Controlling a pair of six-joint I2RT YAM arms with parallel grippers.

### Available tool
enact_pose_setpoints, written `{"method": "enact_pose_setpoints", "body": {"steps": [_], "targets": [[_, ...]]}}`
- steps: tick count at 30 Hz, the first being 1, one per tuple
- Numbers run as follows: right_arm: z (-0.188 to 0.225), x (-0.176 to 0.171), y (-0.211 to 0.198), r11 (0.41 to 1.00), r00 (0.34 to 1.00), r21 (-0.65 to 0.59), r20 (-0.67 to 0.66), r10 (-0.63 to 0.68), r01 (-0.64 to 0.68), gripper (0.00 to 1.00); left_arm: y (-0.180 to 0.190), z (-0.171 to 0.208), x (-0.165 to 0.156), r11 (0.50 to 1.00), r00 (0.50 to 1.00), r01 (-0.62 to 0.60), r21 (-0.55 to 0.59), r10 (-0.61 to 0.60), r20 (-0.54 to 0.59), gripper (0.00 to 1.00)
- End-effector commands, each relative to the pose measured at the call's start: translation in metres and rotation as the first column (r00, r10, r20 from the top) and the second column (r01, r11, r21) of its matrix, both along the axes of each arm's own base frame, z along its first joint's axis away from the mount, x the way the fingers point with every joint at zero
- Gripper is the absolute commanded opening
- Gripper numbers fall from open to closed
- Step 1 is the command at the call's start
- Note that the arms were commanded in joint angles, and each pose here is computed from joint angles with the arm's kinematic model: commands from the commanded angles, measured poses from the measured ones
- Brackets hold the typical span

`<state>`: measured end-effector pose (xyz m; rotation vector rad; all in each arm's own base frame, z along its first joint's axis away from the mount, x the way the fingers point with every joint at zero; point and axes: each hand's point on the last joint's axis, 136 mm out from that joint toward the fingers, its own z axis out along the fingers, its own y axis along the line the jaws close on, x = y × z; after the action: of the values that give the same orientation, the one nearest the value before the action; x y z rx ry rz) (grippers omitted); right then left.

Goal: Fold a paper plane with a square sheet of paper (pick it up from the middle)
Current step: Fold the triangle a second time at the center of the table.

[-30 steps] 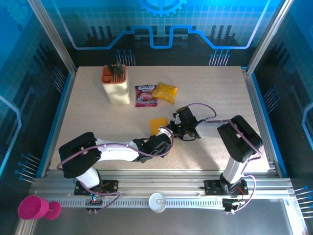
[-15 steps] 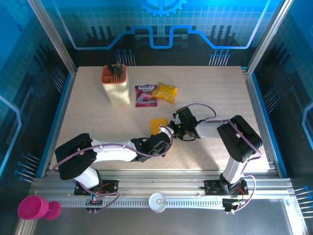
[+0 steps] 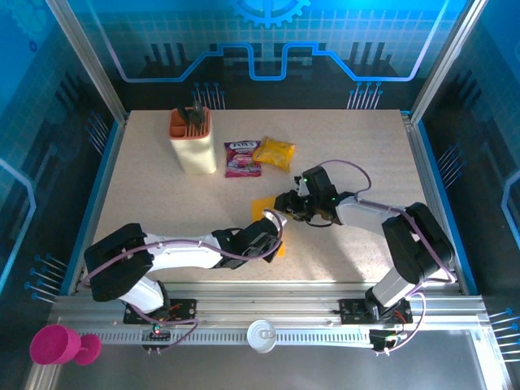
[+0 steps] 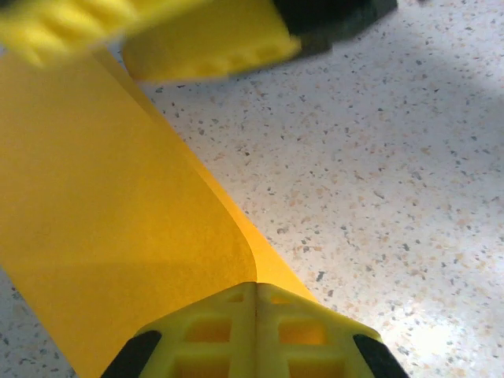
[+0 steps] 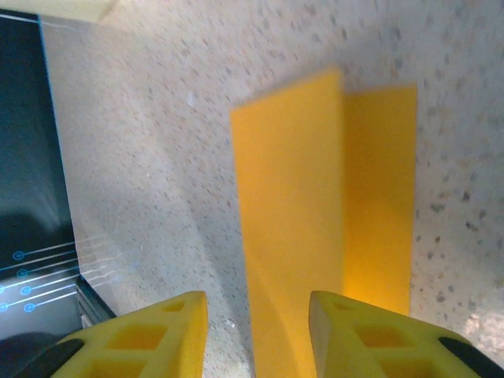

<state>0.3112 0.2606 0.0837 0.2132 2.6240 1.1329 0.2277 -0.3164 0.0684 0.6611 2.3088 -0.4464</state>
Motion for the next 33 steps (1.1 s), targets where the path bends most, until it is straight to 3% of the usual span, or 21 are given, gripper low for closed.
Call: {"method": "enact_pose_setpoints", "body": {"steps": [1, 7, 15, 22, 33], "targets": [[0.005, 0.000, -0.006, 0.996, 0.997, -0.062, 0.025, 0.073, -0.071, 0.38, -0.004, 0.007, -0.005, 0.997, 0.999, 0.027, -0.065, -0.029, -0.028, 0.00], [0.005, 0.012, 0.015, 0.983, 0.983, -0.042, 0.039, 0.181, -0.179, 0.23, -0.002, 0.002, -0.006, 0.997, 0.998, 0.032, -0.070, -0.036, -0.057, 0.00], [-0.019, 0.016, 0.027, 0.972, 0.973, -0.054, 0.003, 0.230, -0.229, 0.06, 0.003, -0.003, -0.006, 0.998, 0.997, 0.025, -0.066, -0.030, -0.073, 0.00], [-0.051, 0.016, 0.024, 0.969, 0.973, -0.092, -0.047, 0.227, -0.231, 0.00, 0.005, -0.008, -0.002, 0.998, 0.997, 0.012, -0.062, -0.017, -0.079, 0.00], [-0.083, 0.011, 0.013, 0.964, 0.971, -0.140, -0.105, 0.213, -0.226, 0.00, 0.017, -0.007, 0.013, 1.000, 0.998, -0.005, -0.031, 0.003, -0.068, 0.00]]}}
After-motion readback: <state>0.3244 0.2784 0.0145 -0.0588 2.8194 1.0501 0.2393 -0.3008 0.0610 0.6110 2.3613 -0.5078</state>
